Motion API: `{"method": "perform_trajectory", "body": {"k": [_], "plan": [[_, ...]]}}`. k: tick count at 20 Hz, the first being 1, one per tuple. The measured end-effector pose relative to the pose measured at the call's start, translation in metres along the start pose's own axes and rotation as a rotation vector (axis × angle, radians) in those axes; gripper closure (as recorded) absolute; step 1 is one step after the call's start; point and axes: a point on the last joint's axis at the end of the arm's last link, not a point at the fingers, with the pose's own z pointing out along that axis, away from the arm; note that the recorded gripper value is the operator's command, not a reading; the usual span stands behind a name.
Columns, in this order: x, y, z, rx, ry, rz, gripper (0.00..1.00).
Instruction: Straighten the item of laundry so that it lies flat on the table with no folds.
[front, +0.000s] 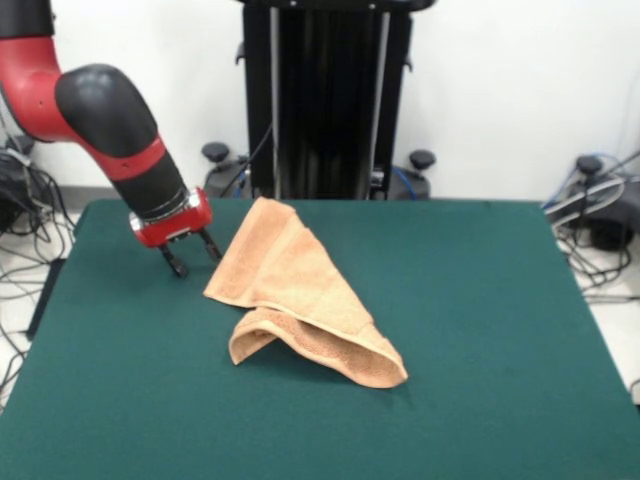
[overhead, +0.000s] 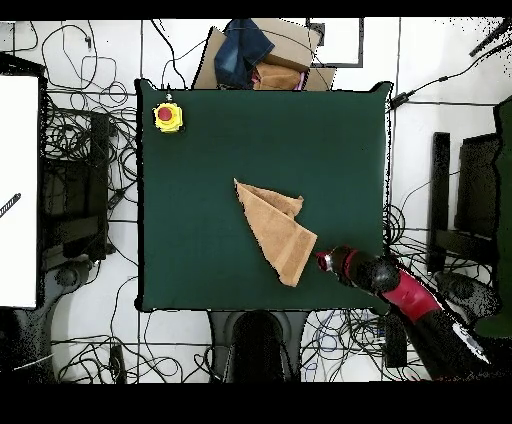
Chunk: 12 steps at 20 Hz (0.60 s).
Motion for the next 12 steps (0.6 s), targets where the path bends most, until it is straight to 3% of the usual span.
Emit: {"method": "perform_trajectory", "body": {"k": [12], "plan": [[0.0049,0.0036,-0.0002,0.008,-0.074,0.031,0.00]]}}
